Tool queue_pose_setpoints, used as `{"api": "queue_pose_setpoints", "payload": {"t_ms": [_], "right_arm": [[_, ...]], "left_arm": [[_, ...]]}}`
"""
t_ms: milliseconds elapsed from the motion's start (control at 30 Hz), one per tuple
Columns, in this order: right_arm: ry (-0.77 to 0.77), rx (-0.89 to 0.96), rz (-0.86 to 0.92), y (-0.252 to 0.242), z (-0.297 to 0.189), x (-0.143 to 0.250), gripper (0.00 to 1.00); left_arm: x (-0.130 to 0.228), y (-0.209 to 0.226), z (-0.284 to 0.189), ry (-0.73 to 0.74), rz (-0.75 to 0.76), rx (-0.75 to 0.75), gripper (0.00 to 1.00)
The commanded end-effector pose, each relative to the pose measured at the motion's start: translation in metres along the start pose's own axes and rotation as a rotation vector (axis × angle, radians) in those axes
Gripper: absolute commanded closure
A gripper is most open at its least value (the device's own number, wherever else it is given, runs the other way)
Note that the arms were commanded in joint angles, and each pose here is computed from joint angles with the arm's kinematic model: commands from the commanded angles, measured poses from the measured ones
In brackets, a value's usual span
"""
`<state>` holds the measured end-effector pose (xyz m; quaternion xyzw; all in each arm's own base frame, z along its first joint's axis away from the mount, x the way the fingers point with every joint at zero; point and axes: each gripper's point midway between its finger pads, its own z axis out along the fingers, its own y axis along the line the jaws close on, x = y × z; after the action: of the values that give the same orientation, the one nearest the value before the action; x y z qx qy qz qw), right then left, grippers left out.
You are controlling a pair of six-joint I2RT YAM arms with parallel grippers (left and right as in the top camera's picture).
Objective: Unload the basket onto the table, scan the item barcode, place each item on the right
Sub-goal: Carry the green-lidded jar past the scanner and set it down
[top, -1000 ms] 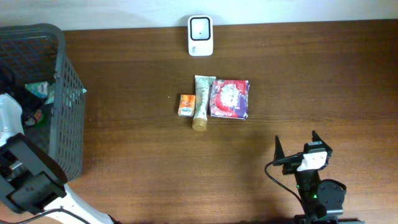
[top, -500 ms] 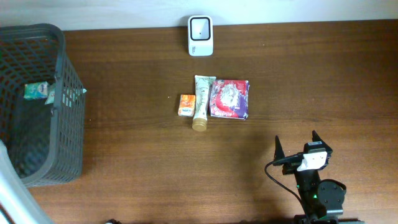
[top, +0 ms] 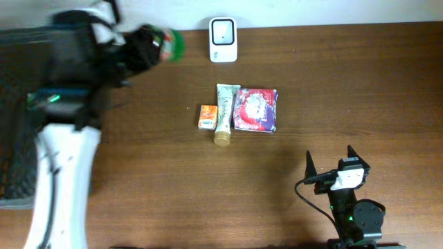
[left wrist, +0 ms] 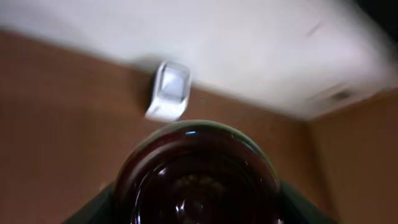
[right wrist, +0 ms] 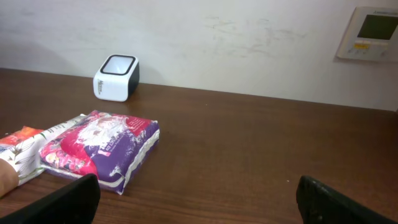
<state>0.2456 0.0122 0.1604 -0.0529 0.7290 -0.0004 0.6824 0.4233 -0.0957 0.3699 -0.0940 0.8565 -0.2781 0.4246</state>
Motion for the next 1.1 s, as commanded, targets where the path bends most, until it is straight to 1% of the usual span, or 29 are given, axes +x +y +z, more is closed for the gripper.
{"api": "queue_pose_setpoints", "payload": {"t_ms": [0, 67, 133, 167, 367, 533, 567, 600, 633, 667, 767, 867, 967, 1000, 1033, 1067], "right_arm": [[0.005, 0.007, 0.005, -0.001, 0.000, 0.004, 0.01], [0.005, 0.007, 0.005, -0.001, 0.000, 0.004, 0.01], [0.005, 0.007, 0.005, -0.001, 0.000, 0.004, 0.01], [0.005, 0.007, 0.005, -0.001, 0.000, 0.004, 0.01], [0.005, 0.007, 0.005, -0.001, 0.000, 0.004, 0.01], [0.005, 0.007, 0.005, -0.001, 0.000, 0.004, 0.01], [0.005, 0.007, 0.005, -0.001, 0.000, 0.004, 0.01], [0.005, 0.007, 0.005, -0.001, 0.000, 0.004, 0.01], [0.005, 0.007, 0.005, -0.001, 0.000, 0.004, 0.01], [0.005, 0.006, 0.005, -0.001, 0.000, 0.004, 0.01], [0.005, 0.007, 0.005, -0.001, 0.000, 0.004, 0.01], [0.005, 0.007, 0.005, -0.001, 0.000, 0.004, 0.01], [0.005, 0.007, 0.005, -0.001, 0.000, 0.004, 0.01], [0.005, 0.007, 0.005, -0.001, 0.000, 0.004, 0.01], [0.005, 0.007, 0.005, -0.001, 0.000, 0.004, 0.01], [0.005, 0.007, 0.005, -0.001, 0.000, 0.004, 0.01]], "left_arm": [[0.032, 0.043, 0.053, 0.062, 0.098, -0.327, 0.55], [0.050, 0.051, 0.073, 0.111, 0.122, -0.385, 0.55], [0.073, 0.056, 0.101, 0.187, 0.187, -0.401, 0.55], [0.089, 0.064, 0.119, 0.234, 0.215, -0.431, 0.53], [0.125, 0.120, 0.162, 0.319, 0.265, -0.632, 0.50], [0.155, 0.143, 0.188, 0.398, 0.266, -0.663, 0.48], [0.161, 0.147, 0.193, 0.415, 0.264, -0.662, 0.45], [0.163, 0.149, 0.195, 0.419, 0.265, -0.665, 0.34], [0.164, 0.150, 0.196, 0.419, 0.265, -0.665, 0.18], [0.162, 0.149, 0.198, 0.410, 0.265, -0.663, 0.02], [0.136, 0.133, 0.199, 0.342, 0.264, -0.632, 0.01], [0.076, 0.097, 0.181, 0.234, 0.290, -0.583, 0.01], [0.022, 0.067, 0.144, 0.135, 0.270, -0.553, 0.01], [0.012, 0.062, 0.132, 0.119, 0.265, -0.550, 0.08], [0.007, 0.058, 0.123, 0.113, 0.262, -0.550, 0.29], [0.002, 0.055, 0.110, 0.112, 0.260, -0.554, 0.68]]}}
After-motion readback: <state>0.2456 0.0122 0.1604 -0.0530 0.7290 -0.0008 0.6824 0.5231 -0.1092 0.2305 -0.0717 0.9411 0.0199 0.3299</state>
